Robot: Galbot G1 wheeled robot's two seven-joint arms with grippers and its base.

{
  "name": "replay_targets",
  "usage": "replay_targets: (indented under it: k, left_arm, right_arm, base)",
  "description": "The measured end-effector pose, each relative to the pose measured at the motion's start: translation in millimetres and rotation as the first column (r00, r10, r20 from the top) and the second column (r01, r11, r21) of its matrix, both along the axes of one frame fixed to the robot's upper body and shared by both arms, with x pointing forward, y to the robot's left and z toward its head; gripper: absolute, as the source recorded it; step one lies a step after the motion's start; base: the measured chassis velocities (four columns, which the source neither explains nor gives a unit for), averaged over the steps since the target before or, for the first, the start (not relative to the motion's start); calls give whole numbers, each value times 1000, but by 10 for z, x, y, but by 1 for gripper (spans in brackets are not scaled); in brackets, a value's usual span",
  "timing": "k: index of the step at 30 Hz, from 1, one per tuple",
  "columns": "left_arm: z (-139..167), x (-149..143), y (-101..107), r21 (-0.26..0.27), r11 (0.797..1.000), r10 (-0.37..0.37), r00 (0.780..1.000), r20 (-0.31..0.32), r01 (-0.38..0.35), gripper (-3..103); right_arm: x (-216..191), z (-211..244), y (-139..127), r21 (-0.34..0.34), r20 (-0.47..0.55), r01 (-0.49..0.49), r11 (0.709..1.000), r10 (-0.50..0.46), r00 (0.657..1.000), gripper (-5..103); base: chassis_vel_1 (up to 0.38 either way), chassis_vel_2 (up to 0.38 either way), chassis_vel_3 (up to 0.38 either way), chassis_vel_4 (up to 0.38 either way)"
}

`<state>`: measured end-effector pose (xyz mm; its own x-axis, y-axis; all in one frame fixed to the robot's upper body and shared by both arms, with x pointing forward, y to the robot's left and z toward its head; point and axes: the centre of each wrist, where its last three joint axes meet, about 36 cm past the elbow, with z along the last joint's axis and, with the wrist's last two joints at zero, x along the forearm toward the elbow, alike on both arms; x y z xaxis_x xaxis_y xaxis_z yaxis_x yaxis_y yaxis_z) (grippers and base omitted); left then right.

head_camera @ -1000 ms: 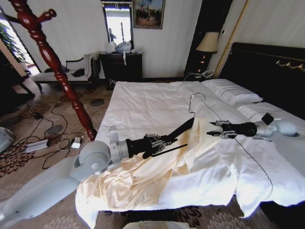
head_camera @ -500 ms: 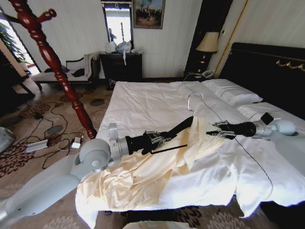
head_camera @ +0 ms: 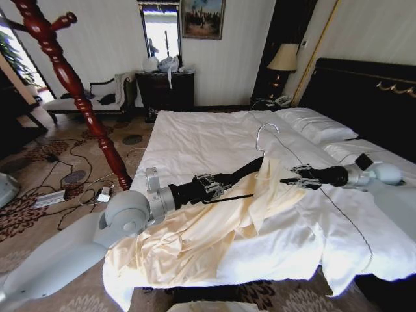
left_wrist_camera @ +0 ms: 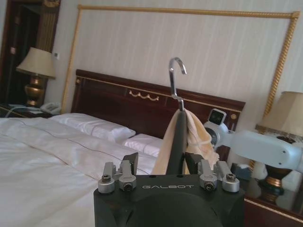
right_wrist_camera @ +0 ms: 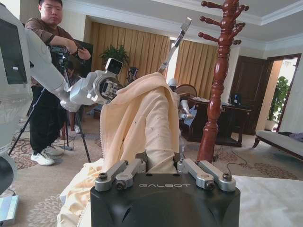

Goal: Pick up the clothes from the bed and hang them on the clothes hanger.

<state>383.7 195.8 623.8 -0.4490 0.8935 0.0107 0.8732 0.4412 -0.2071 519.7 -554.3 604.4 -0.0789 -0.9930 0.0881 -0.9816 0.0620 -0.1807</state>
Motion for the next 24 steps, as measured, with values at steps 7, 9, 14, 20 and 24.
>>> replay_targets:
  k: [7, 9, 14, 20, 24]
  left_arm:
    - [146, -4, 202, -94, 989, 120, 992, 44, -115, 86]
    - [201, -22, 284, -152, 973, 186, 981, 57, -176, 92]
    - [238, 71, 517, -204, 881, 435, 901, -3, -426, 100]
    - [-316, 159, 572, 164, 688, 725, 663, -185, -707, 100]
    - [-786, -38, 437, 349, 627, 778, 571, -262, -696, 100]
  right_arm:
    - [6, -26, -23, -19, 18, 9, 1000, -8, 1000, 23]
    - [7, -30, -23, -32, 24, 10, 999, -9, 1000, 23]
    - [3, -3, 11, -68, 54, 1, 998, 3, 999, 23]
    - [-20, 155, 131, -103, 103, -34, 994, 45, 994, 23]
    - [-14, 251, 158, -96, 123, -41, 995, 53, 991, 23]
  base:
    - [0, 0, 0, 0]
    - [0, 0, 0, 0]
    - [0, 0, 0, 0]
    - [0, 0, 0, 0]
    - [0, 0, 0, 0]
